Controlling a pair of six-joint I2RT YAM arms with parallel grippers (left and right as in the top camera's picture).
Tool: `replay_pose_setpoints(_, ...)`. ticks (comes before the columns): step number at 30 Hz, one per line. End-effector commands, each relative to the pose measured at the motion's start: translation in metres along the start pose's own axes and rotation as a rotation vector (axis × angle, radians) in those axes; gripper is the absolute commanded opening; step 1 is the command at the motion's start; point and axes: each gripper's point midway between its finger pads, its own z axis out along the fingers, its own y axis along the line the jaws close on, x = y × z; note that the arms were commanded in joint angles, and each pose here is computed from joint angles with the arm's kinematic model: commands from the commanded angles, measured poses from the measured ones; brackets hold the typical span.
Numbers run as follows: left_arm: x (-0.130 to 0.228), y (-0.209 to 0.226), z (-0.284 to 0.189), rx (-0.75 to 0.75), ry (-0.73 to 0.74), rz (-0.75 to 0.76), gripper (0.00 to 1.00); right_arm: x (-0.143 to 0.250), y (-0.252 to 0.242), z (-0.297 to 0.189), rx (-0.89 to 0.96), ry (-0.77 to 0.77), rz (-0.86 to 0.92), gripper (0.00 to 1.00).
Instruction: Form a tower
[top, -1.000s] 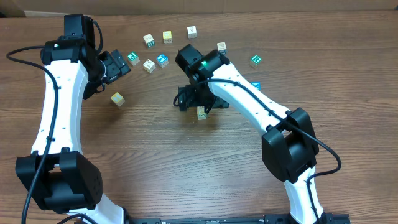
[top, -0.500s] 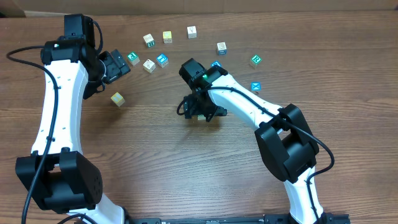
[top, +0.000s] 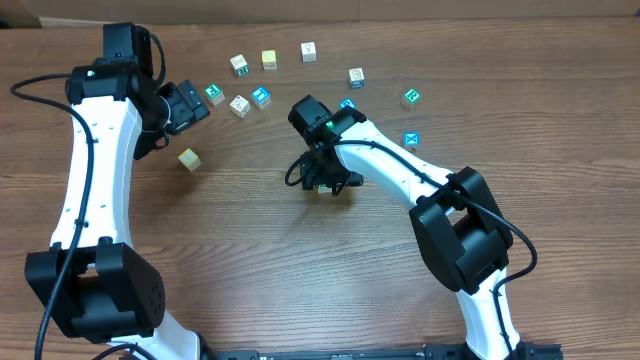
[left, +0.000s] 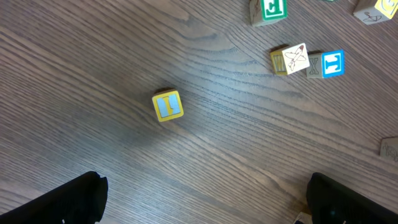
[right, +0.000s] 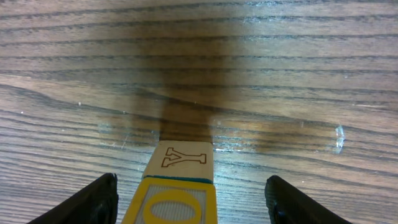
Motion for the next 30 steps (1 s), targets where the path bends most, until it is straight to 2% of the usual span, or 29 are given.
replay_pose_setpoints(1, 0.001, 0.001, 0.004, -0.012, 0.009, 0.02, 1.0, -0.003, -0.002, -0.006, 0.005, -0.023, 0.021, 0.72)
replay_pose_setpoints(30, 0.001, 0.001, 0.004, -0.012, 0.009, 0.02, 1.0, 0.003, -0.005, 0.017, 0.033, 0.02, 0.017, 0.74)
